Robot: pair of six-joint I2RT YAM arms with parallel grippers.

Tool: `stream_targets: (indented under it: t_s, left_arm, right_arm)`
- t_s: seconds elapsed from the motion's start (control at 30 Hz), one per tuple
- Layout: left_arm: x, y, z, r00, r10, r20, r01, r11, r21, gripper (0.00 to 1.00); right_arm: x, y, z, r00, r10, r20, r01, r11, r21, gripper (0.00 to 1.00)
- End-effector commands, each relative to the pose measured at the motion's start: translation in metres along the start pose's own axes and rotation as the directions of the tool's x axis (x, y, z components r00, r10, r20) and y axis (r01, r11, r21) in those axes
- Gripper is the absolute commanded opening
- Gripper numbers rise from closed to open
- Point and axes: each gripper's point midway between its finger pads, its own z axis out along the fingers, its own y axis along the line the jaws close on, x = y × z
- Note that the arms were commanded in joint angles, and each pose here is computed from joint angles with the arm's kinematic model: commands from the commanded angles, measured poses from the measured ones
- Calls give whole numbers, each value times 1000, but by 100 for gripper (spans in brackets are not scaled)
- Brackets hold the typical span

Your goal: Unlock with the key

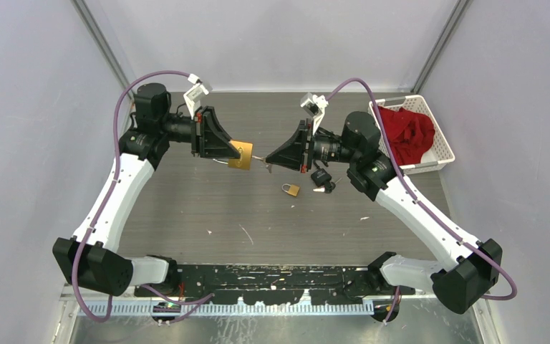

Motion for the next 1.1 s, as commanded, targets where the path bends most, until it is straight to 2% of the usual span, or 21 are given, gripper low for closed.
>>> stream_targets:
  t_s: [0.0, 0.63, 1.07]
  left_arm:
    - [-15, -25, -4, 994, 108, 4, -108, 993, 48, 0]
    - [-14, -26, -4, 995, 103, 1, -103, 993, 55, 0]
    - [-11, -15, -3, 995, 102, 12, -102, 995, 8, 0]
  right_arm:
    - [-17, 12, -1, 997, -54, 46, 56, 997, -48, 1]
    - [-18, 7, 5, 998, -36, 48, 38, 998, -45, 1]
    - [-22, 10, 17, 997, -17, 77, 22, 998, -66, 1]
